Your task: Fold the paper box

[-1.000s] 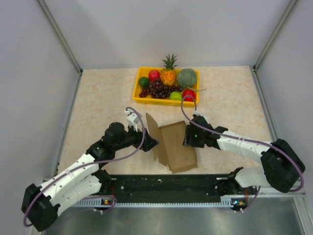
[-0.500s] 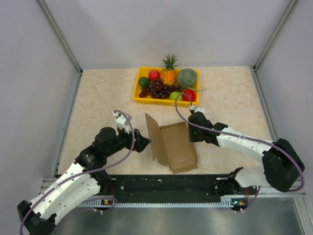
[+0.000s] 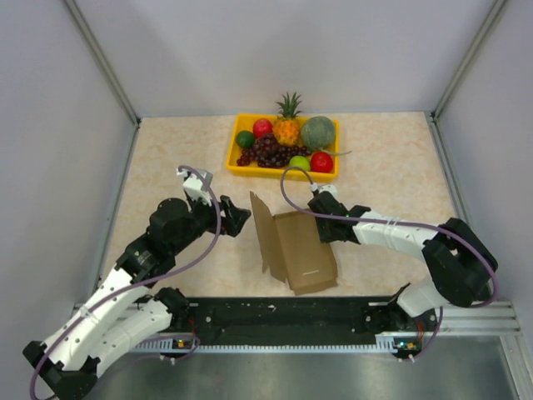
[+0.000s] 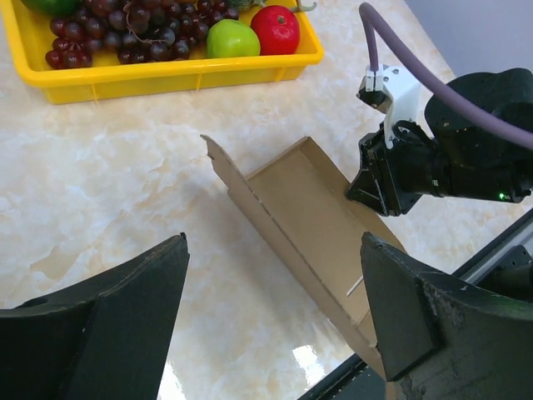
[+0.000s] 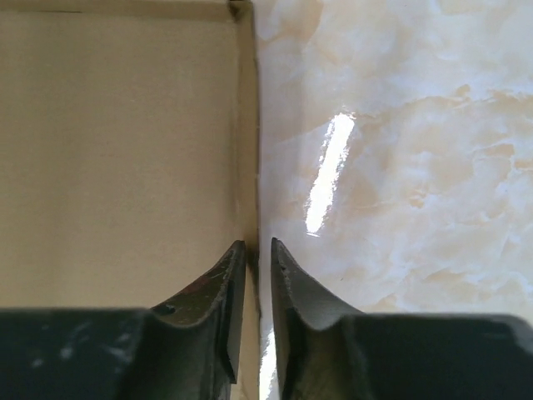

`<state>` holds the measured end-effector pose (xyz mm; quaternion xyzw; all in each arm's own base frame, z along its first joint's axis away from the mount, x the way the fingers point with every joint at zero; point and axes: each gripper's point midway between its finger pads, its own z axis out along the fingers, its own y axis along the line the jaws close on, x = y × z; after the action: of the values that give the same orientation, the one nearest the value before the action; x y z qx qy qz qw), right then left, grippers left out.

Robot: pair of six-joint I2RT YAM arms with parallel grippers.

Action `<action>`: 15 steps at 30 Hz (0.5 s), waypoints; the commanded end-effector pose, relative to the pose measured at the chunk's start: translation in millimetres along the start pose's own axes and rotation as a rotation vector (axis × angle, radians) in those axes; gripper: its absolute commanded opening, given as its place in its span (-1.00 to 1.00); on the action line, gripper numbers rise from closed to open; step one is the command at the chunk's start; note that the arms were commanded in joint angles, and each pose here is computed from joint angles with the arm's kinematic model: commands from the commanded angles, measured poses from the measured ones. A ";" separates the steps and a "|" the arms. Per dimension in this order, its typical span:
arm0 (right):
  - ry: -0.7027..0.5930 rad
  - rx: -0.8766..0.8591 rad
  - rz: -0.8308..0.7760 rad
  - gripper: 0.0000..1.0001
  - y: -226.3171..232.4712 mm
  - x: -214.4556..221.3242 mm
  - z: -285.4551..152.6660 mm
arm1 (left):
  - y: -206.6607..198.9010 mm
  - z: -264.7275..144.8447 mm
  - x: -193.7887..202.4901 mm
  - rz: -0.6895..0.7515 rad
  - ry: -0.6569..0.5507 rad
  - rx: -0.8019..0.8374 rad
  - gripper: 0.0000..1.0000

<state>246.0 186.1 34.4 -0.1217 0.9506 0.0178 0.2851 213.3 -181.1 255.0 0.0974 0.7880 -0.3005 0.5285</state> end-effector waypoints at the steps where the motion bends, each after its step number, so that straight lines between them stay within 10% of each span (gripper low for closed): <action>1: -0.097 -0.060 0.004 -0.75 15.9 -27.2 -1.5 | -13.7 8.4 -37.8 -0.012 -0.066 0.065 0.77; 15: -0.380 -0.084 -0.299 -1.00 7.2 -84.0 -43.4 | 5.9 75.2 -120.7 0.034 -0.061 0.245 0.65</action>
<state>268.4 200.5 59.6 -0.2126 0.9110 0.0352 0.3517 310.1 -175.4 301.9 0.0591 0.7744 -0.3557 0.5199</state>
